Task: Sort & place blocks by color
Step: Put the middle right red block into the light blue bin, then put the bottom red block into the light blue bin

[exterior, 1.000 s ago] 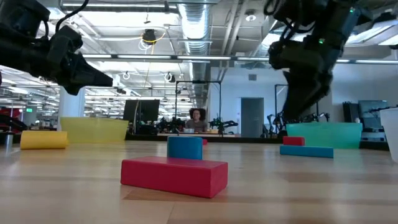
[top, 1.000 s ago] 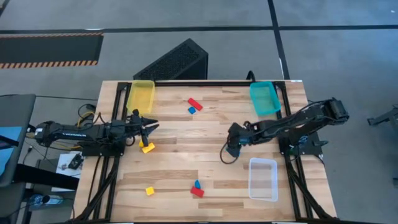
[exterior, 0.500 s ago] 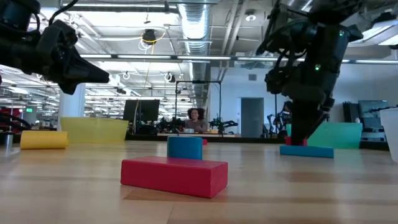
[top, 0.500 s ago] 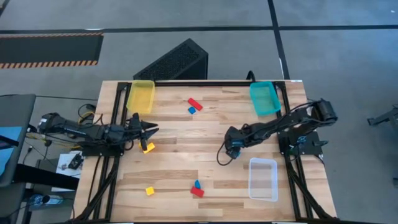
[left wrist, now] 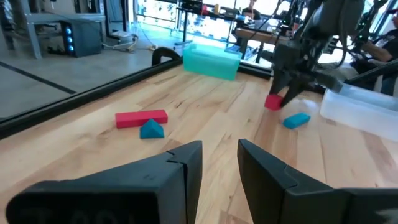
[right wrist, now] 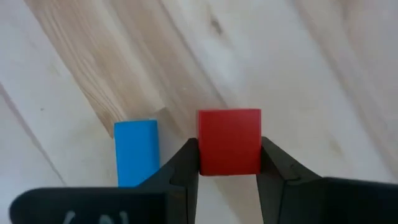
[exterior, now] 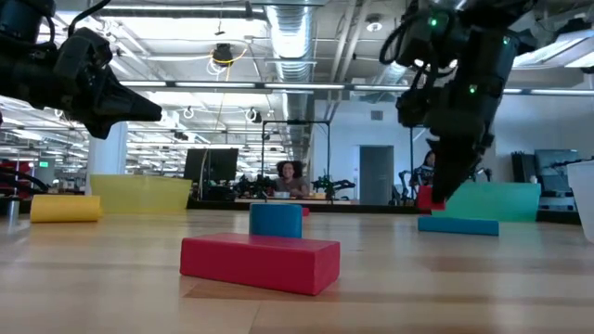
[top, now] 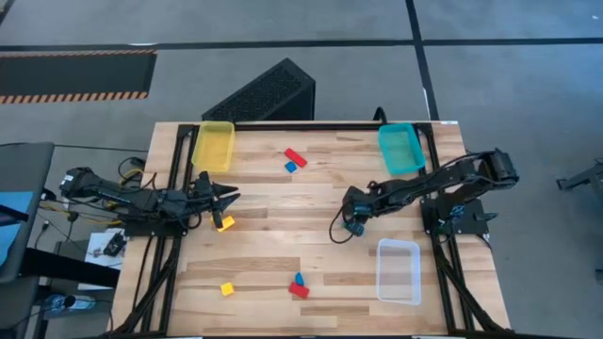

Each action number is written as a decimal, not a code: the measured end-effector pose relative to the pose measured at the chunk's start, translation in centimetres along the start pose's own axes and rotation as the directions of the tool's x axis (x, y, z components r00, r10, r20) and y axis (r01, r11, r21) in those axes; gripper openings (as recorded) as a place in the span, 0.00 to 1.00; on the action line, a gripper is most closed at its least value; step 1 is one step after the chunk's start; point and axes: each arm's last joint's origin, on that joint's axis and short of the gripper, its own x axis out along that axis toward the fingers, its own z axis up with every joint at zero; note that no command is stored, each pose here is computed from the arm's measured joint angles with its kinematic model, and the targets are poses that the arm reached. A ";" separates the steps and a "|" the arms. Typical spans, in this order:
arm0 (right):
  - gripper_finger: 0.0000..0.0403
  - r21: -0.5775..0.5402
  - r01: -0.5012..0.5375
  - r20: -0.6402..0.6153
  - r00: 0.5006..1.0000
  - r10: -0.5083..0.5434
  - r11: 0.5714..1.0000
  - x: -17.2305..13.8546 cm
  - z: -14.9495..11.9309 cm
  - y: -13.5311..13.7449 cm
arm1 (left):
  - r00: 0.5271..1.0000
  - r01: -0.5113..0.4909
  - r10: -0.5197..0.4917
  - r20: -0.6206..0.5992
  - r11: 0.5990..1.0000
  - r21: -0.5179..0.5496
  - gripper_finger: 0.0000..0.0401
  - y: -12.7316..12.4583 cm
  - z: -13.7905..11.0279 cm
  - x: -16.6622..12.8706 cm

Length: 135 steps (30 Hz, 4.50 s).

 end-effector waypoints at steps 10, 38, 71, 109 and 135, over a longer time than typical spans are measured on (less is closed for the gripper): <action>0.28 0.145 0.270 0.121 0.950 -0.288 0.952 -7.1 0.3 -8.6 | 1.000 -0.003 0.003 -0.003 1.000 0.004 0.23 0.0 0.0 0.0; 0.28 0.403 0.419 -0.318 0.898 -0.305 0.813 -1.2 1.5 -22.5 | 0.913 -0.408 0.402 0.068 0.898 0.164 0.23 2.9 0.6 0.7; 0.59 0.347 0.243 0.292 0.890 -0.351 0.906 -8.1 4.4 -17.6 | 0.991 -0.124 0.130 0.045 0.986 -0.110 0.23 1.5 0.7 0.7; 0.59 -0.574 -0.339 0.322 0.743 0.586 0.745 -2.9 0.1 10.7 | 0.998 -0.050 0.051 0.044 0.999 -0.016 0.23 -0.6 0.1 -0.6; 0.59 -0.790 -0.290 0.121 0.790 0.601 0.540 1.5 4.3 20.3 | 0.995 -0.065 0.055 -0.087 0.991 -0.116 0.23 -0.8 -1.5 0.1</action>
